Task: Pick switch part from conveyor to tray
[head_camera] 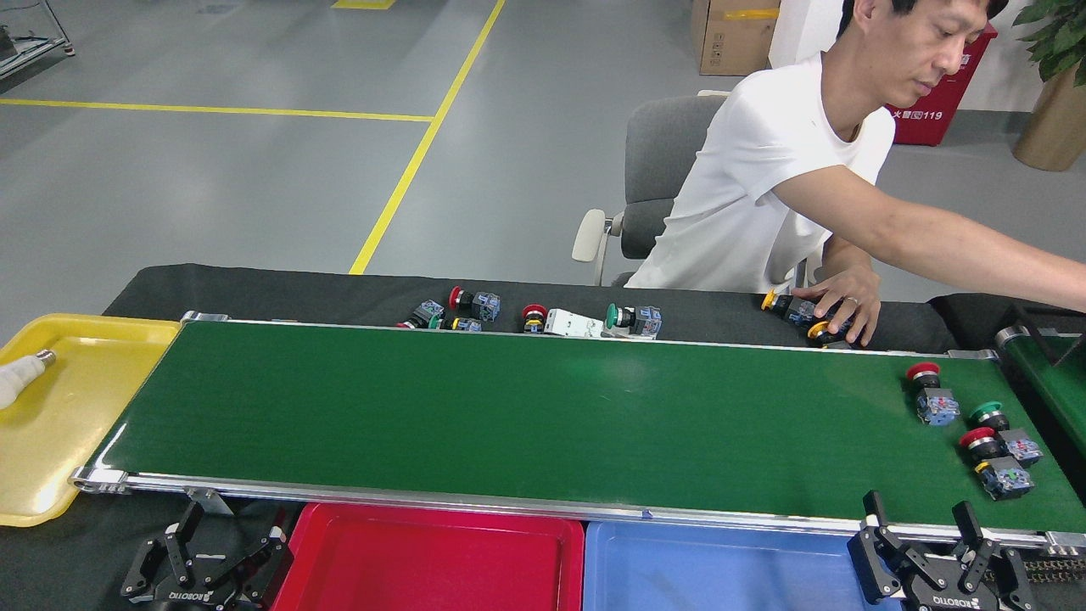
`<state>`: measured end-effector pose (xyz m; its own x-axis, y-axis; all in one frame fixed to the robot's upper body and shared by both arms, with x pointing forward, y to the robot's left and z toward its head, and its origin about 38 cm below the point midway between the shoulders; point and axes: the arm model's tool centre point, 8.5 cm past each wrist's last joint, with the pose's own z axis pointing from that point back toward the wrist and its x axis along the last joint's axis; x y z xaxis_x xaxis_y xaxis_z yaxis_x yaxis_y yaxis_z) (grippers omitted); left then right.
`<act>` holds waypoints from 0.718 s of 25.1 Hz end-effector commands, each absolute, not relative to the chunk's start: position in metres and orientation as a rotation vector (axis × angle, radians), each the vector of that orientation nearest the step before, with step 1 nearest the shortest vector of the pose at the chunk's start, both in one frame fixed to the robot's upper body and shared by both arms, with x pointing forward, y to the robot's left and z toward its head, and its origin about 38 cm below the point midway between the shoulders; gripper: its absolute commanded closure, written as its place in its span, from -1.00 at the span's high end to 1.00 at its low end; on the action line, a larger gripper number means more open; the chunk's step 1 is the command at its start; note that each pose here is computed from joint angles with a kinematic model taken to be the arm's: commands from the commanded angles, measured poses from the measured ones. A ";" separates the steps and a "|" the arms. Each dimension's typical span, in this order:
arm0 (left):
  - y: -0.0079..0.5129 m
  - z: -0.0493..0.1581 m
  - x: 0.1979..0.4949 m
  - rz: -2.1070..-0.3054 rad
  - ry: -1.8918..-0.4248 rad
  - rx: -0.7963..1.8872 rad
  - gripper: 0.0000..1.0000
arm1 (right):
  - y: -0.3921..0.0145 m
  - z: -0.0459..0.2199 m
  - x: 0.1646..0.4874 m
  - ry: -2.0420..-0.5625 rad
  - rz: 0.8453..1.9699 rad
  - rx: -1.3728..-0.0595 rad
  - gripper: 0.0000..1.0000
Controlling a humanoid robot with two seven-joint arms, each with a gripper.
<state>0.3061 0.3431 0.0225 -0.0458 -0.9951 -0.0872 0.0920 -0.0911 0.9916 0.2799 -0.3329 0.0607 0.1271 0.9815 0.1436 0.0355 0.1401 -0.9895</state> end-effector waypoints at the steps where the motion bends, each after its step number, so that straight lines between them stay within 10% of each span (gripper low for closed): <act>1: 0.346 0.030 0.310 -1.354 -1.137 1.210 1.00 | -0.336 0.065 0.284 -1.184 1.018 -1.173 0.98; 18: 0.337 0.029 0.315 -1.371 -1.156 1.195 1.00 | -0.360 0.035 0.350 -0.973 1.035 -1.064 0.98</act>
